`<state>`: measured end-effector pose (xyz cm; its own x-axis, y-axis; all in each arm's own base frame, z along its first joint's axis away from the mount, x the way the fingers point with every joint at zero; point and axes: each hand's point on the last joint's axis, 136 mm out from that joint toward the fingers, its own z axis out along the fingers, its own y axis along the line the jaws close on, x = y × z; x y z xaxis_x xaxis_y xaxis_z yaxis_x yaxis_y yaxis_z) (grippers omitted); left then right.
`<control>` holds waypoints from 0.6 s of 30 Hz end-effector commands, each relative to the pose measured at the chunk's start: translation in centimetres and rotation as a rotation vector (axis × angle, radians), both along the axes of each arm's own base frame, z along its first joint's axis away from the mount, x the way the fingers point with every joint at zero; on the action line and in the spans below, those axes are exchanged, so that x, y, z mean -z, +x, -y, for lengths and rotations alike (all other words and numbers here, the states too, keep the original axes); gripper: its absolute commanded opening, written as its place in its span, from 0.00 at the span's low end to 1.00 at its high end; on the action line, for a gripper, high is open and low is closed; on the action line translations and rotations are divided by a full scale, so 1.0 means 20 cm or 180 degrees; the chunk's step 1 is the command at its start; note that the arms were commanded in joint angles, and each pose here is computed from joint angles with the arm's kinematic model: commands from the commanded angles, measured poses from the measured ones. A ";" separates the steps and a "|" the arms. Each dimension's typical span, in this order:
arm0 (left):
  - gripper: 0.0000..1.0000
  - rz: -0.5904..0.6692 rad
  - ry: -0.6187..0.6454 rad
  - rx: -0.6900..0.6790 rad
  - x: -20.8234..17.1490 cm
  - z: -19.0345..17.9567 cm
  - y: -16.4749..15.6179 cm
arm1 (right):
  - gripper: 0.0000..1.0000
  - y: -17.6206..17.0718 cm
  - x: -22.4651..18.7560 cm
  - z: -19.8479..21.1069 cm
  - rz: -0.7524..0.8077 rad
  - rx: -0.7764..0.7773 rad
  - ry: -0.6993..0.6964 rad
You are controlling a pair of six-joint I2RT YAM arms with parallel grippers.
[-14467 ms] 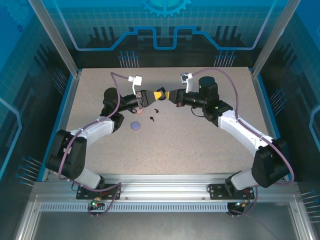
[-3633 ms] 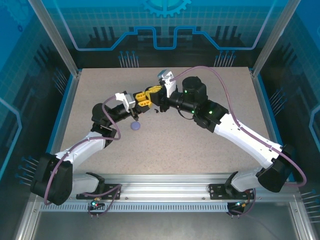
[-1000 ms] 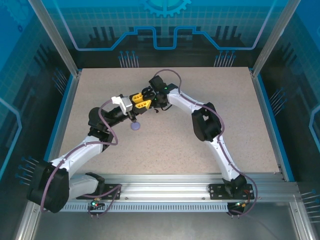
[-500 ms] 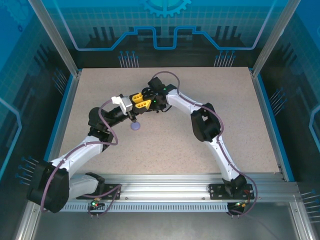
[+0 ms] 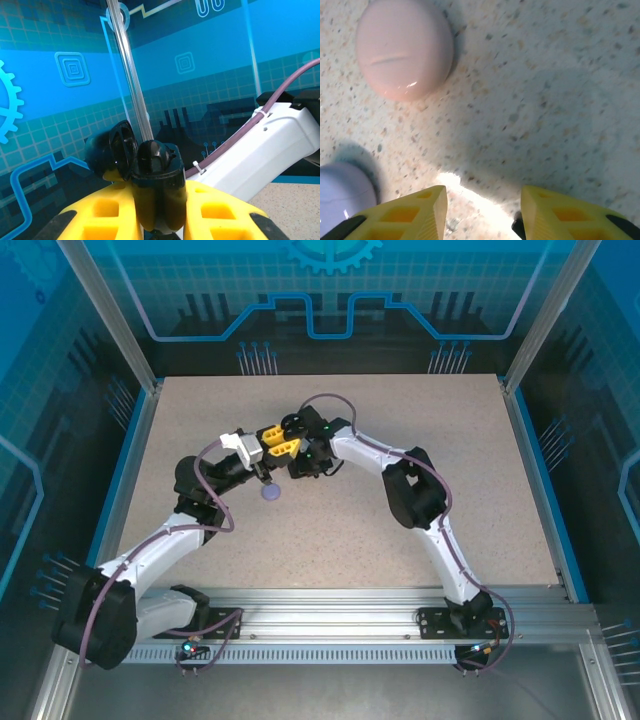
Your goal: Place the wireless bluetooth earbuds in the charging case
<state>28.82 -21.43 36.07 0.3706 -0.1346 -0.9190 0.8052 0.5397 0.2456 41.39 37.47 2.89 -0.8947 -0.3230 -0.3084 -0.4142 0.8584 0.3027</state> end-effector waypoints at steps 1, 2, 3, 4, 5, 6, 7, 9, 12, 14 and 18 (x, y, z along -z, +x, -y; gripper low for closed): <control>0.00 0.0109 -0.0044 -0.0026 -0.06 -0.01 -0.02 | 0.42 -0.06 -0.20 -0.04 0.0101 -0.0098 0.0132; 0.00 0.0111 -0.0042 -0.0027 -0.06 -0.01 -0.02 | 0.42 -0.06 -0.23 -0.03 0.0127 -0.0089 0.0154; 0.00 0.0109 -0.0046 -0.0025 -0.06 -0.01 -0.02 | 0.42 -0.07 -0.25 -0.04 0.0145 -0.0097 0.0182; 0.00 0.0114 -0.0048 -0.0020 -0.06 -0.01 -0.02 | 0.42 -0.08 -0.27 -0.04 0.0160 -0.0099 0.0200; 0.00 0.0114 -0.0058 -0.0019 -0.07 -0.01 -0.02 | 0.42 -0.08 -0.29 -0.04 0.0181 -0.0083 0.0209; 0.00 0.0114 -0.0062 -0.0020 -0.07 -0.01 -0.02 | 0.43 -0.08 -0.31 -0.03 0.0207 -0.0055 0.0211; 0.00 0.0114 -0.0061 -0.0019 -0.07 -0.01 -0.02 | 0.43 -0.08 -0.32 -0.03 0.0230 -0.0013 0.0197; 0.00 0.0117 -0.0065 -0.0028 -0.07 -0.02 -0.02 | 0.44 -0.07 -0.33 0.02 0.0265 0.0207 0.0086; 0.00 0.0125 -0.0064 -0.0036 -0.08 -0.01 -0.01 | 0.50 -0.08 -0.33 0.08 0.0214 0.0542 0.0012; 0.00 0.0122 -0.0068 -0.0029 -0.08 -0.01 -0.01 | 0.52 -0.09 -0.33 0.09 0.0176 0.0675 0.0031; 0.00 0.0122 -0.0065 -0.0030 -0.08 -0.01 -0.01 | 0.56 -0.13 -0.30 0.08 0.0050 0.0808 0.0116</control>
<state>28.83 -21.43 36.08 0.3687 -0.1358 -0.9196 0.8059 0.5397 0.2434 39.74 35.58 8.64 -0.9267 -0.1415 -0.3480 -0.2552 0.9170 0.3066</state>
